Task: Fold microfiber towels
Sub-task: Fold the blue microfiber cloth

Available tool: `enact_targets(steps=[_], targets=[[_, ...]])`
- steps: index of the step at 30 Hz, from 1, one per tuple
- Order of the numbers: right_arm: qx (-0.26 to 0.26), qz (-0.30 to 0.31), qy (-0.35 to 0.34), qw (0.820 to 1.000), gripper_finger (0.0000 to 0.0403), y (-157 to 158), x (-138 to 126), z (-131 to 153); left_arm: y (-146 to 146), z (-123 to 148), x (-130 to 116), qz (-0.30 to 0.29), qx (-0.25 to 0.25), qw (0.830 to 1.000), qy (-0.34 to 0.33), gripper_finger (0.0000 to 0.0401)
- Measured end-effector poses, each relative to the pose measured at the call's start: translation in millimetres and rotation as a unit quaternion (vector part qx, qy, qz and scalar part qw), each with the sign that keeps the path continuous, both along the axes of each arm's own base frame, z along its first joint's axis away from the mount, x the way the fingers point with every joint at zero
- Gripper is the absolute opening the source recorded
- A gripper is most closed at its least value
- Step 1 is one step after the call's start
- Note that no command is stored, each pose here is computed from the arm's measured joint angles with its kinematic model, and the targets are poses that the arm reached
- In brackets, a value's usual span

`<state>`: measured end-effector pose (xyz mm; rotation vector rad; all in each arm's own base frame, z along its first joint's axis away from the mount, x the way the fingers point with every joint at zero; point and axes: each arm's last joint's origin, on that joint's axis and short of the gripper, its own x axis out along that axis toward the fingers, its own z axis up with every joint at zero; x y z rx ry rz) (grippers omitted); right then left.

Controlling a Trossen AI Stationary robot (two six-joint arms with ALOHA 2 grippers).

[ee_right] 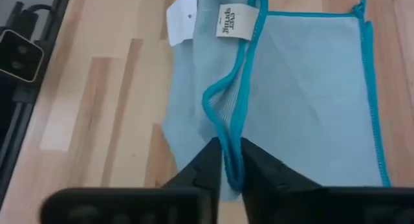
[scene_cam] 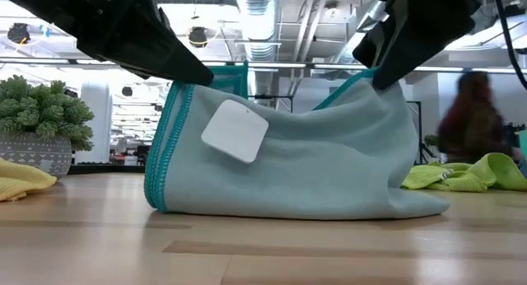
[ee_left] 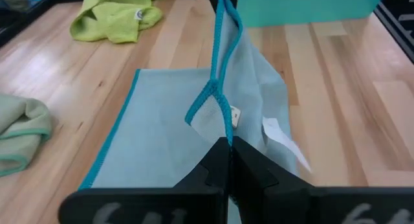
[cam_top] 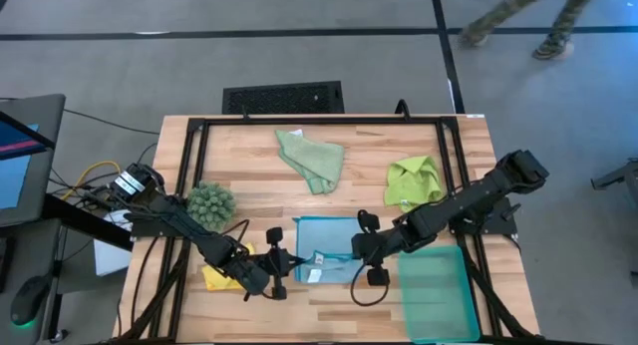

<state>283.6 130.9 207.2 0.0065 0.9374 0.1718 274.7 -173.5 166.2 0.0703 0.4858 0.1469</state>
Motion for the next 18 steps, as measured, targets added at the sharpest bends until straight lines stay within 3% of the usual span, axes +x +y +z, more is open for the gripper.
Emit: enact_targets(steps=[4, 10, 13, 18], targets=[[-0.009, -0.022, -0.004, 1.000, 0.0136, -2, -2, -6, -2, 1, -1, -0.009, 0.007, 1.000, -0.004, 0.0000], [0.014, -0.085, 0.022, 0.996, 0.0210, -19, -14, -39, -3, 1, -1, -0.012, 0.011, 1.000, -0.003, 0.0000], [0.034, -0.088, -0.009, 0.995, 0.0225, -21, -12, -45, -3, 1, -1, -0.012, 0.012, 1.000, -0.003, 0.0000], [0.098, -0.030, -0.053, 0.993, 0.0216, -16, -8, -44, -3, 1, -1, -0.013, 0.012, 1.000, -0.003, 0.0000]])
